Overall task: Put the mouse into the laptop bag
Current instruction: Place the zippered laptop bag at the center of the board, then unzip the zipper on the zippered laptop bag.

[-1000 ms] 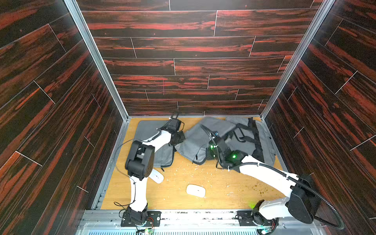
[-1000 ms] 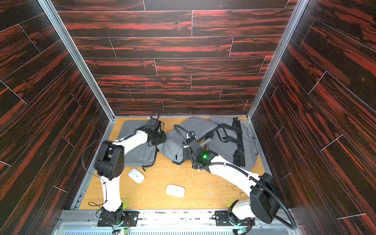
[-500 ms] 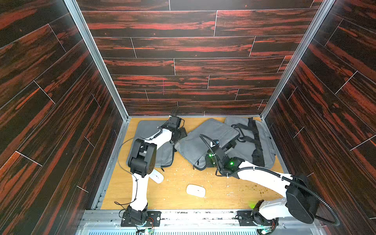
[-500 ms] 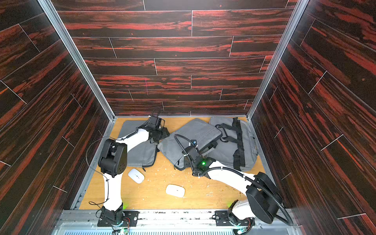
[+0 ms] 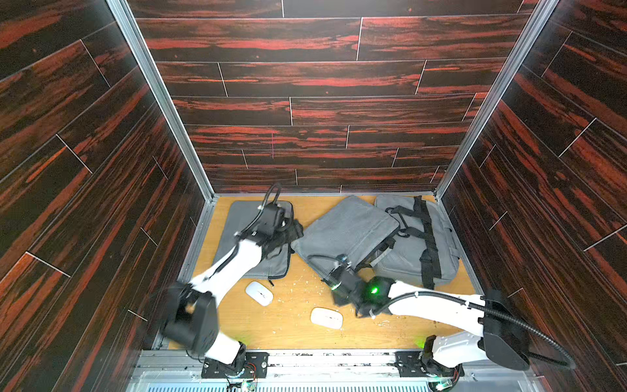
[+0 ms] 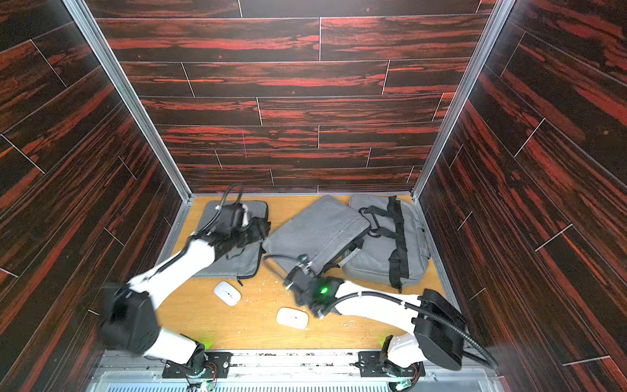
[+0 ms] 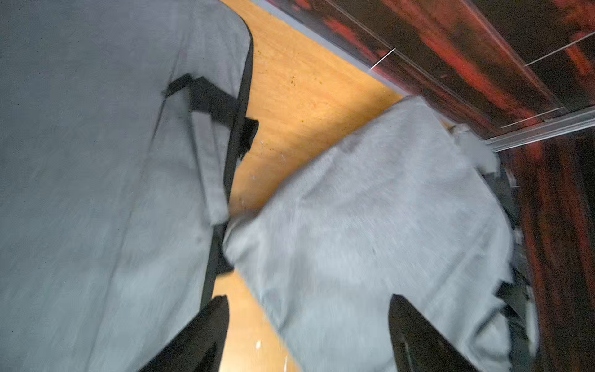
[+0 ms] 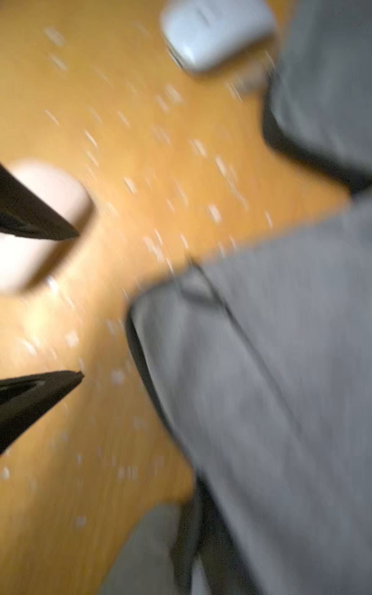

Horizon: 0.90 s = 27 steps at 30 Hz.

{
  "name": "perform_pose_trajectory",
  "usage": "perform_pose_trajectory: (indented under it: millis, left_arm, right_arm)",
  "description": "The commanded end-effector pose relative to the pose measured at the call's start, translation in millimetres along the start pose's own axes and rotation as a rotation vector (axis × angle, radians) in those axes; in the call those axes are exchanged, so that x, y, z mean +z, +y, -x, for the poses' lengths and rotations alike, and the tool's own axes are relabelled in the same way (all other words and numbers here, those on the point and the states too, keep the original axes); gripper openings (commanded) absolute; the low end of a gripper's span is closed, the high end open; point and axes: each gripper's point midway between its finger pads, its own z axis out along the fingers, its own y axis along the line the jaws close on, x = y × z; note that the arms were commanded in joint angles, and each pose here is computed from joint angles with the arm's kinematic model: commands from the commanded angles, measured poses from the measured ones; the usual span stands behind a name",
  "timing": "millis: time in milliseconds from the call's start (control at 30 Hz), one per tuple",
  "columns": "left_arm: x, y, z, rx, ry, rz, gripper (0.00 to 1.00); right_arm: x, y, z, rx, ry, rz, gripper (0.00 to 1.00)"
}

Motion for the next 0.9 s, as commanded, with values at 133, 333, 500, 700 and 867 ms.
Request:
perform_pose_trajectory:
  millis: [133, 333, 500, 700, 867]
  left_arm:
    - [40, 15, -63, -0.117, 0.158, -0.045, 0.82]
    - [67, 5, -98, -0.115, 0.24, -0.066, 0.82]
    - [83, 5, -117, -0.113, 0.282, -0.06, 0.83]
    - [105, 6, -129, -0.113, 0.328, -0.033, 0.79]
    - [110, -3, -127, -0.122, 0.339, -0.051, 0.21]
  right_arm:
    - [24, 41, -25, 0.0, 0.07, 0.085, 0.6]
    - [37, 35, -14, 0.165, 0.054, 0.231, 0.58]
    - [42, 20, -11, 0.252, 0.053, 0.307, 0.57]
    - [44, 16, -14, 0.237, 0.073, 0.275, 0.58]
    - [45, 9, -13, 0.249, 0.065, 0.237, 0.57]
